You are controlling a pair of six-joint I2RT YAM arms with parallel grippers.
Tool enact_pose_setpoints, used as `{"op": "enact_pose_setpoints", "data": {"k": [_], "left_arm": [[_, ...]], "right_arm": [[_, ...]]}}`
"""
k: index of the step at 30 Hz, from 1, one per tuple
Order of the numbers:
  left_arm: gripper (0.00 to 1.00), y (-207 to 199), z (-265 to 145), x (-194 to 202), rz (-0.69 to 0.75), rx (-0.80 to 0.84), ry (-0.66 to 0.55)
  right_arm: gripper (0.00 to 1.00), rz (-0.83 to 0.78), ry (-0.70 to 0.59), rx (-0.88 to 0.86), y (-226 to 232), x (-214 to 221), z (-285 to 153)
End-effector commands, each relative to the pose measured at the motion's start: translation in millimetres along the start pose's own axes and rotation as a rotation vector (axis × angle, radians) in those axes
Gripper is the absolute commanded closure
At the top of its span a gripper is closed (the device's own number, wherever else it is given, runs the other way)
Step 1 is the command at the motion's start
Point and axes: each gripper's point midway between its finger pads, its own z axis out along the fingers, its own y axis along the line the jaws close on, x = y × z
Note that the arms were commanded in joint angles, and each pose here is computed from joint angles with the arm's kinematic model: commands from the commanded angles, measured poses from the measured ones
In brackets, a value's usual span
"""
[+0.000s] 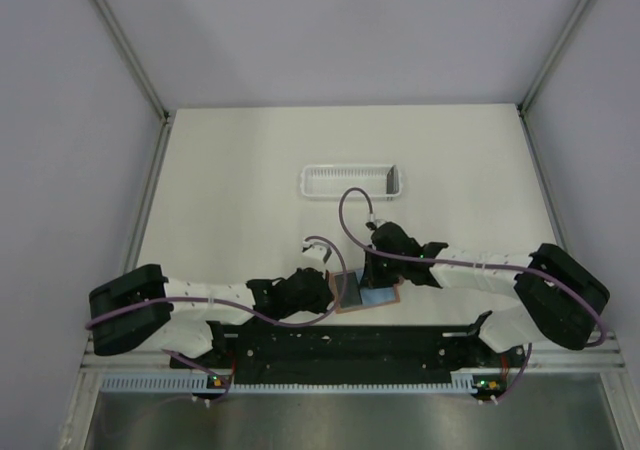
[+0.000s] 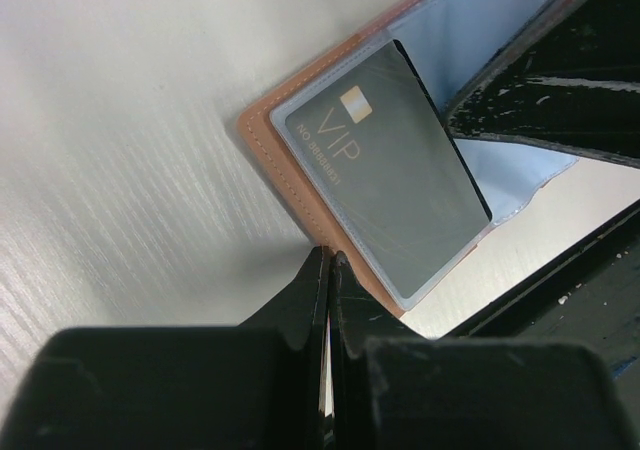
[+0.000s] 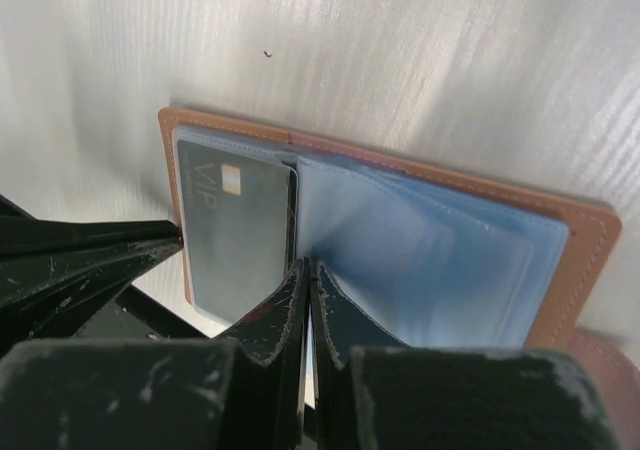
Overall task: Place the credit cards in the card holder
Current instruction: Insert the credit card into the card holder, then pick up the credit card from the storage box.
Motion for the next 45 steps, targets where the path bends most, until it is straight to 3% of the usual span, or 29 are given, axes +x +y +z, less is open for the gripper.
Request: {"op": "enact_pose_setpoints", "data": {"k": [1,8,11,17,24,29,37,45], "left_arm": [[1.00,1,-7,-9,-0.024,-0.001,-0.037],[1.00,3,-22,-27,-0.024,-0.020,-0.092],[1.00,3,-27,-37,-0.027,-0.025,-0.109],[1.00,14,-39,-55,-0.034,-0.061,-0.152],[0.85,38,-51,-78,-0.070,-0.101,-0.198],[0.71,49,-57,-92,-0.084,-0.131,-0.222],[0.50,64,-60,-95,-0.103,-0.183,-0.216],[0.42,72,-59,-95,-0.113,-0.206,-0.204]], "right_arm": [[0.94,-0.053,-0.093,0.037,8,-22,-23],[0.78,-0.075,-0.190,0.095,4,-42,-53],[0.64,-0.086,-0.228,0.128,3,-51,-65],[0.49,-0.121,-0.377,0.168,5,-87,-103],[0.45,-0.044,-0.505,0.188,-2,-138,-145],[0.37,-0.026,-0.515,0.255,-7,-172,-163],[0.22,0.015,-0.484,0.310,-19,-226,-155],[0.16,0.039,-0.453,0.409,-43,-268,-129]]}}
